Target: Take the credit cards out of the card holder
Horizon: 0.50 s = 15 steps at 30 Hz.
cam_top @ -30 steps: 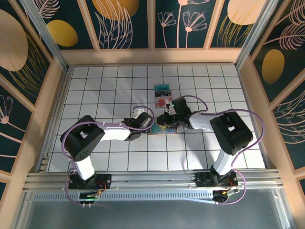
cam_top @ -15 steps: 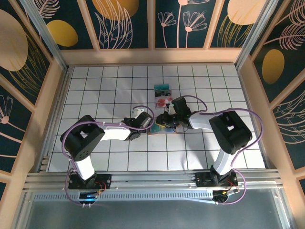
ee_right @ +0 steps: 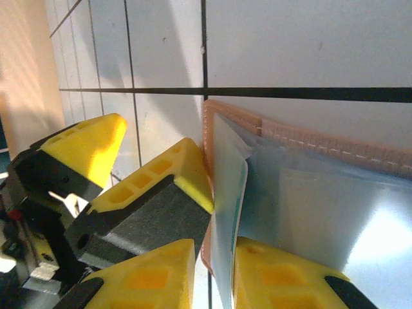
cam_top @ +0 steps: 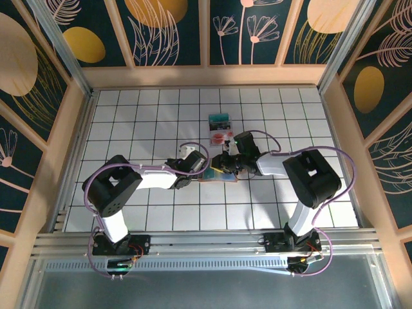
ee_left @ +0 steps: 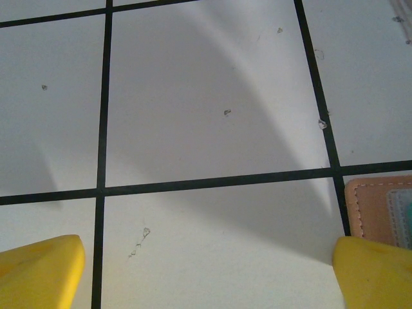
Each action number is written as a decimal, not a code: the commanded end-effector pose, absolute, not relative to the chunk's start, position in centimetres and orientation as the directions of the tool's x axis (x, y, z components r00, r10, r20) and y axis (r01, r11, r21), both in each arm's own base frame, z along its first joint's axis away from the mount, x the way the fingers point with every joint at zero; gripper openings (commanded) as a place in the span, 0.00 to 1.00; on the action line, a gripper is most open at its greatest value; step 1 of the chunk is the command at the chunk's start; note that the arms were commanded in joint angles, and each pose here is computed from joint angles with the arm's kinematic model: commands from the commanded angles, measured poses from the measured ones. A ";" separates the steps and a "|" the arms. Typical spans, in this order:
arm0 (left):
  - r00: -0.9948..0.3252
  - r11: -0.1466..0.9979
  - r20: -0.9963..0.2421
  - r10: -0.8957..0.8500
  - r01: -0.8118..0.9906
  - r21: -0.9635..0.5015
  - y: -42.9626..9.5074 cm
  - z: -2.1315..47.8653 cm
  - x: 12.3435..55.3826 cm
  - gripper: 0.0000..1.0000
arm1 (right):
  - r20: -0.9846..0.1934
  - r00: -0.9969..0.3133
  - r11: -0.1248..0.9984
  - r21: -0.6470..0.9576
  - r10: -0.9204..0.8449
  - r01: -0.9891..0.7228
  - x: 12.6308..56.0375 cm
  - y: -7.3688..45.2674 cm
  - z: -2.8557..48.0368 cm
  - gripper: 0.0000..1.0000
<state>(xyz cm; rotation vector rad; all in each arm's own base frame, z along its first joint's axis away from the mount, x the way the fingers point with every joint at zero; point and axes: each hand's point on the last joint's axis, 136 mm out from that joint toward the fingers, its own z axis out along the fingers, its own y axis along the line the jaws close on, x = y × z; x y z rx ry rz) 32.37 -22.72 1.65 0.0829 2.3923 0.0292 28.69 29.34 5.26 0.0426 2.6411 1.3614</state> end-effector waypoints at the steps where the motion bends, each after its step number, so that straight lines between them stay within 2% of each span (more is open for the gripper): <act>1: -0.771 0.993 -0.628 0.105 0.047 0.108 -21.6 -0.4 31.6 0.99 | -0.181 -0.978 0.510 0.854 0.107 -0.103 29.2 29.5 7.9 0.21; 15: -0.774 0.993 -0.624 0.104 0.042 0.113 -21.4 -0.6 31.5 0.99 | -0.166 -0.978 0.522 0.850 0.130 -0.075 29.2 28.6 7.4 0.18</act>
